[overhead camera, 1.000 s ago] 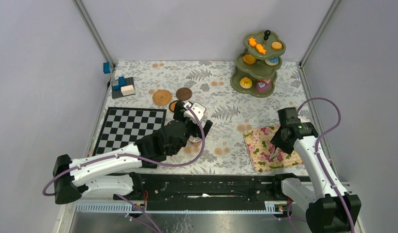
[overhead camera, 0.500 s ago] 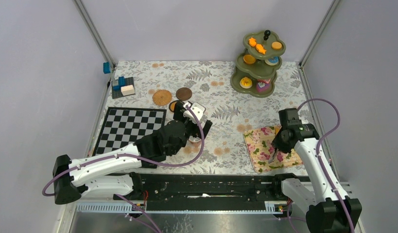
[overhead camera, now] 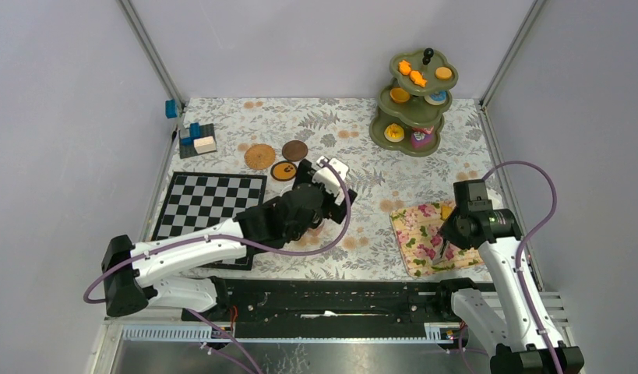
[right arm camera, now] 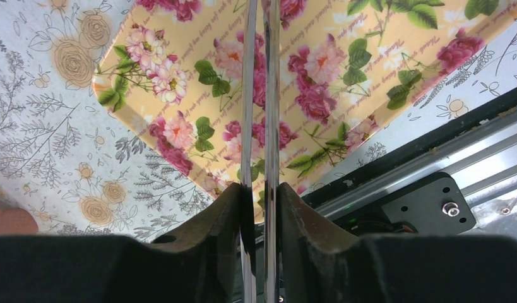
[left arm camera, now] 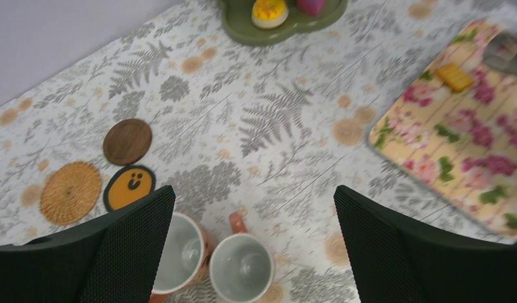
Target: Serve the afternoon tea
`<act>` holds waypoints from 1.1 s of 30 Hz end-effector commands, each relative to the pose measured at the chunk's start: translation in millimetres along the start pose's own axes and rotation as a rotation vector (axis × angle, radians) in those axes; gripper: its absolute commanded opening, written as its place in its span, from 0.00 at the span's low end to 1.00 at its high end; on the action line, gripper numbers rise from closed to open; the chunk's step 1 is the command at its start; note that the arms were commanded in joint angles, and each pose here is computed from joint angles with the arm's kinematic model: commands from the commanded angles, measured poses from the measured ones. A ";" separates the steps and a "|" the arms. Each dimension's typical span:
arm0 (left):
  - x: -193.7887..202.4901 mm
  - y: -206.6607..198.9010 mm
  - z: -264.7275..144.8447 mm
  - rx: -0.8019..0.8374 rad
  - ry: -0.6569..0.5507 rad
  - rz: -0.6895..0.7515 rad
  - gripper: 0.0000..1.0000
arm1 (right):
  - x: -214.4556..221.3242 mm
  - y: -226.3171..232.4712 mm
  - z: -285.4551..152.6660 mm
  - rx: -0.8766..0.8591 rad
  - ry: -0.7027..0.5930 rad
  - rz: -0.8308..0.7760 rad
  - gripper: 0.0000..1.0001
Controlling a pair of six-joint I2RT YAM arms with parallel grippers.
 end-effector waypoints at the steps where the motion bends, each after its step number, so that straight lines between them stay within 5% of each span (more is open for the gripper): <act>1: -49.9 5.6 -9.6 0.062 -0.102 -0.155 0.99 | -5.6 0.7 -14.0 -0.028 -0.027 0.004 0.36; 8: -68.9 13.8 -10.3 0.025 -0.177 -0.140 0.99 | -5.8 3.5 -5.4 0.017 0.009 -0.015 0.46; 33: -38.9 23.8 -18.4 -0.059 -0.219 -0.083 0.99 | -31.0 20.6 -13.2 0.051 -0.010 -0.144 0.52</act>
Point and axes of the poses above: each gripper's point midway between its finger pads, its own z axis out along the fingers, its own y axis along the line the jaws close on, x = y × z, the point moved 10 cm from there along -z, back along the fingers, and after that the axes turned 11 degrees about z, right-handed, at the moved point
